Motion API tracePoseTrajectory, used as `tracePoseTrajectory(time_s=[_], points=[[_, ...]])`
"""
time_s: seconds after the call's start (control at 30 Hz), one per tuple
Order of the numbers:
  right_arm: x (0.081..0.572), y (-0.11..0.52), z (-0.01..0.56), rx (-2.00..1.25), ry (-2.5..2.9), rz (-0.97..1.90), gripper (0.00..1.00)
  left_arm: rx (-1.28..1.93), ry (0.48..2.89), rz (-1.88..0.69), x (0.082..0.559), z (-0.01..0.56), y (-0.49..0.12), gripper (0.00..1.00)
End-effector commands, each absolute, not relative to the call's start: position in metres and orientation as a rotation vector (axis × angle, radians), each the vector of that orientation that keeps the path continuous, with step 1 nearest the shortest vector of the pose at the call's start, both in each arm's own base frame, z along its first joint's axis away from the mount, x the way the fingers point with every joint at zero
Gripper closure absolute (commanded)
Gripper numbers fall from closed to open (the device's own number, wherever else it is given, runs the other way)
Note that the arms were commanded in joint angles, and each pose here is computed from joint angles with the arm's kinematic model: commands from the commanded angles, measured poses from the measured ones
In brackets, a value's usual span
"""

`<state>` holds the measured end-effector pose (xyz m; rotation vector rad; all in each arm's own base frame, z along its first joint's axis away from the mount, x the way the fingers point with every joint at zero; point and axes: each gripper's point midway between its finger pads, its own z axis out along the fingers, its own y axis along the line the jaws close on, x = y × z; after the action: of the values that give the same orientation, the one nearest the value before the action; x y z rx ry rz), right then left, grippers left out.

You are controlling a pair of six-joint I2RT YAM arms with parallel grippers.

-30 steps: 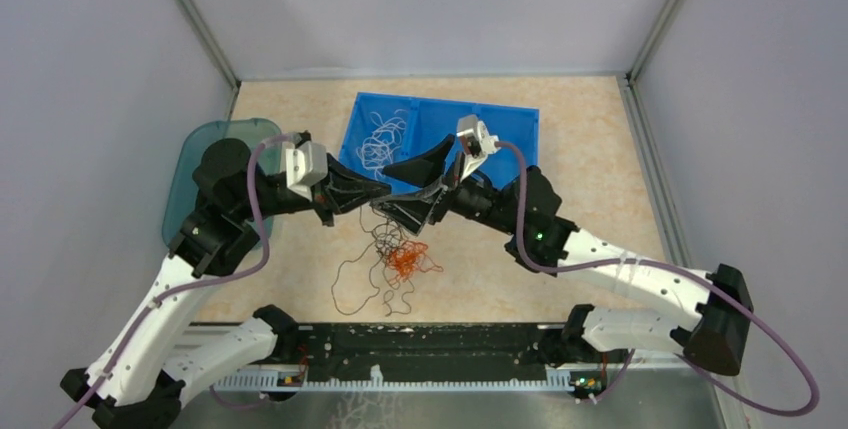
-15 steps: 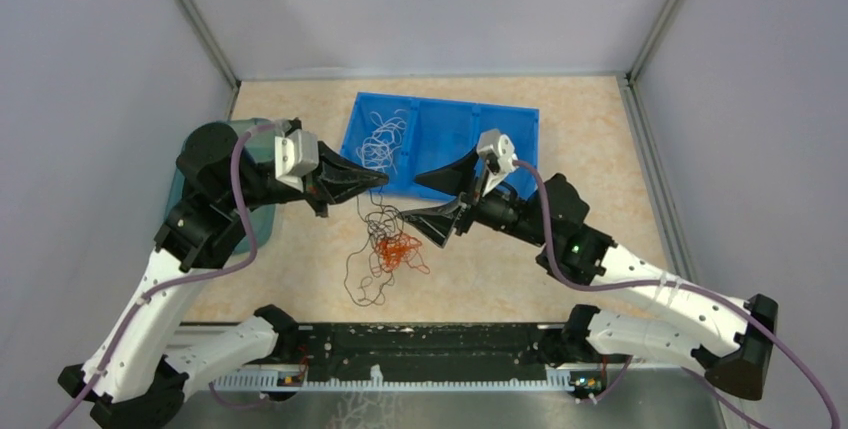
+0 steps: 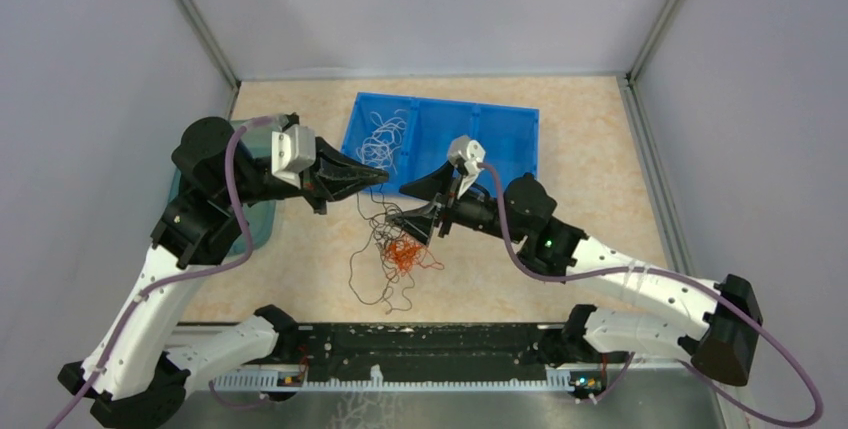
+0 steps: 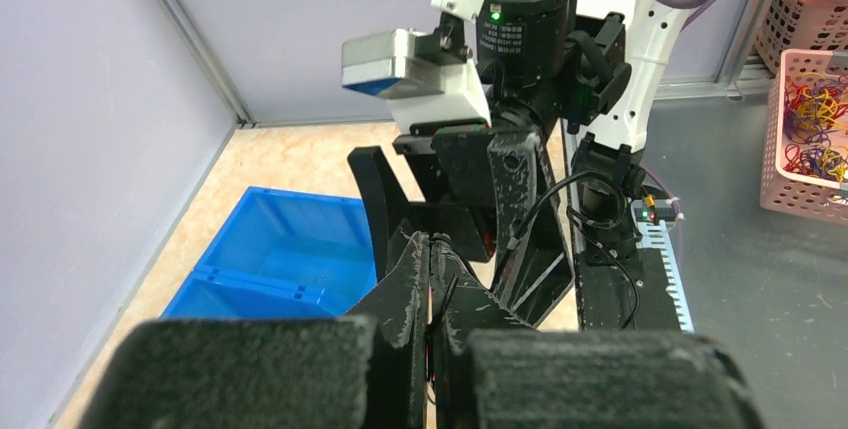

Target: Untangle the cables

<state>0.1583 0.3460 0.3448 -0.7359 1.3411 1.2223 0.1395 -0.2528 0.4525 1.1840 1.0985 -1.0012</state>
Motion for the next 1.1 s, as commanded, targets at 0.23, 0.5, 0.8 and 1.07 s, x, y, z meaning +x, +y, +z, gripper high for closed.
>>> tracePoseTrajectory(time_s=[0.23, 0.5, 0.8, 1.07], points=[[0.171, 0.373, 0.392, -0.689, 1.173, 1.297, 0.4, 1.189, 1.084, -1.018, 0.136, 0.456, -0.254, 1.0], [0.197, 0.387, 0.396, -0.575, 1.167, 1.214, 0.47, 1.189, 1.092, -1.022, 0.138, 0.454, -0.255, 1.0], [0.178, 0.385, 0.402, -0.616, 1.087, 1.216, 0.29, 1.193, 1.105, -1.009, 0.139, 0.45, -0.254, 1.0], [0.187, 0.384, 0.39, -0.581, 1.139, 1.185, 0.44, 1.188, 1.095, -1.01, 0.14, 0.456, -0.255, 1.0]])
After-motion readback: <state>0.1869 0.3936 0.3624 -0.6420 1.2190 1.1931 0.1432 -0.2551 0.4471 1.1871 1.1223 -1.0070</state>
